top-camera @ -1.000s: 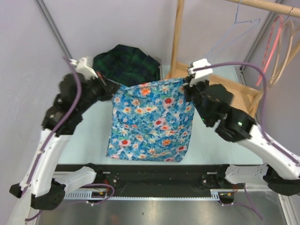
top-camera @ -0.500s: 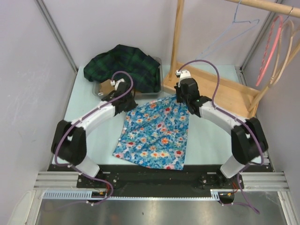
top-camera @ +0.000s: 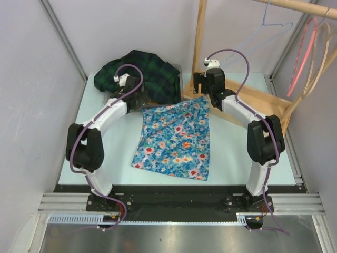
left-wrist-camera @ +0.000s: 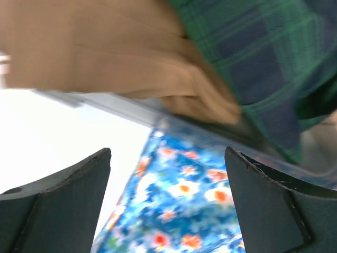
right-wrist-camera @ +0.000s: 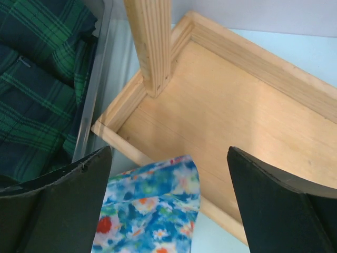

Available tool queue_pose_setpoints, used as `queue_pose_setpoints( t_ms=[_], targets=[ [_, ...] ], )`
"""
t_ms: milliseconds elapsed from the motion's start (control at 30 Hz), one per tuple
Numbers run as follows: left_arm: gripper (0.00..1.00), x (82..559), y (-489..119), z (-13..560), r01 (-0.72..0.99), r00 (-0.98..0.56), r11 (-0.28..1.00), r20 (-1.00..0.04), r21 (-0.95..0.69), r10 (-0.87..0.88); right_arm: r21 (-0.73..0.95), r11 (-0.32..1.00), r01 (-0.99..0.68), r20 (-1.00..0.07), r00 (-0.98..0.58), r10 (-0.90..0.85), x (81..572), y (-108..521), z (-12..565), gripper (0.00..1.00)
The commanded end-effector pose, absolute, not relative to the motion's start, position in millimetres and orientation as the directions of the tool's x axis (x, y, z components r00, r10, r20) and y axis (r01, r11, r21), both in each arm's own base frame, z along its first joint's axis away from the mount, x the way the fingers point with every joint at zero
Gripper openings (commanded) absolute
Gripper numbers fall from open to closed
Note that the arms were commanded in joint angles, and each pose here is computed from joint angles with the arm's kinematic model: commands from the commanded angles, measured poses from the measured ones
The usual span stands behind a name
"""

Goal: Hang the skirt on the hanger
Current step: Flatten the skirt

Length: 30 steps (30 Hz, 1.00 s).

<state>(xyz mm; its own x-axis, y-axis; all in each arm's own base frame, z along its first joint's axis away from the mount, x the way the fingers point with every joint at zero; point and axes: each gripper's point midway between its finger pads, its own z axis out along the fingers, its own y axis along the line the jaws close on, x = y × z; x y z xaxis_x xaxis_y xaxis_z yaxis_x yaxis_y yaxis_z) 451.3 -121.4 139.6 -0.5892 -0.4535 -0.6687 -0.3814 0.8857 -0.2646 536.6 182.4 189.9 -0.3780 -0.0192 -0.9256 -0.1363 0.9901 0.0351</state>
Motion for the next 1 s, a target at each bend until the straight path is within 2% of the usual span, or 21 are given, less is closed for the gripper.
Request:
queue_pose_setpoints(
  t_ms=[0, 67, 133, 200, 400, 500, 733, 967],
  targets=[
    [0.93, 420, -102, 164, -0.379, -0.592, 0.897, -0.686, -0.227, -0.423, 0.090, 0.986, -0.141, -0.911, -0.411, 0.025, 507, 180, 230, 0.96],
    [0.93, 390, -112, 148, -0.340, -0.667, 0.906, -0.615, -0.251, -0.421, 0.136, 0.980, -0.144, -0.879, -0.474, 0.052, 482, 179, 227, 0.96],
    [0.89, 353, -122, 117, -0.304, -0.750, 0.917, -0.528, -0.259, -0.398, 0.170, 0.972, -0.161, -0.806, -0.590, 0.043, 440, 177, 202, 0.95],
    [0.88, 314, -127, 96, -0.277, -0.797, 0.931, -0.484, -0.239, -0.361, 0.209, 0.963, -0.171, -0.740, -0.671, 0.042, 400, 183, 181, 0.93],
    [0.88, 236, -121, 63, -0.277, -0.847, 0.932, -0.399, -0.233, -0.351, 0.255, 0.956, -0.143, -0.554, -0.832, 0.023, 271, 194, 126, 0.87],
    [0.88, 215, -110, 58, -0.292, -0.841, 0.928, -0.400, -0.231, -0.364, 0.266, 0.954, -0.136, -0.505, -0.863, 0.018, 223, 194, 106, 0.86],
    [0.86, 191, -103, 48, -0.303, -0.847, 0.922, -0.376, -0.240, -0.376, 0.294, 0.955, -0.041, -0.410, -0.908, 0.087, 160, 184, 81, 0.83],
    [0.83, 177, -101, 36, -0.316, -0.851, 0.915, -0.351, -0.250, -0.390, 0.312, 0.949, -0.047, -0.349, -0.935, 0.069, 130, 194, 60, 0.72]
  ],
)
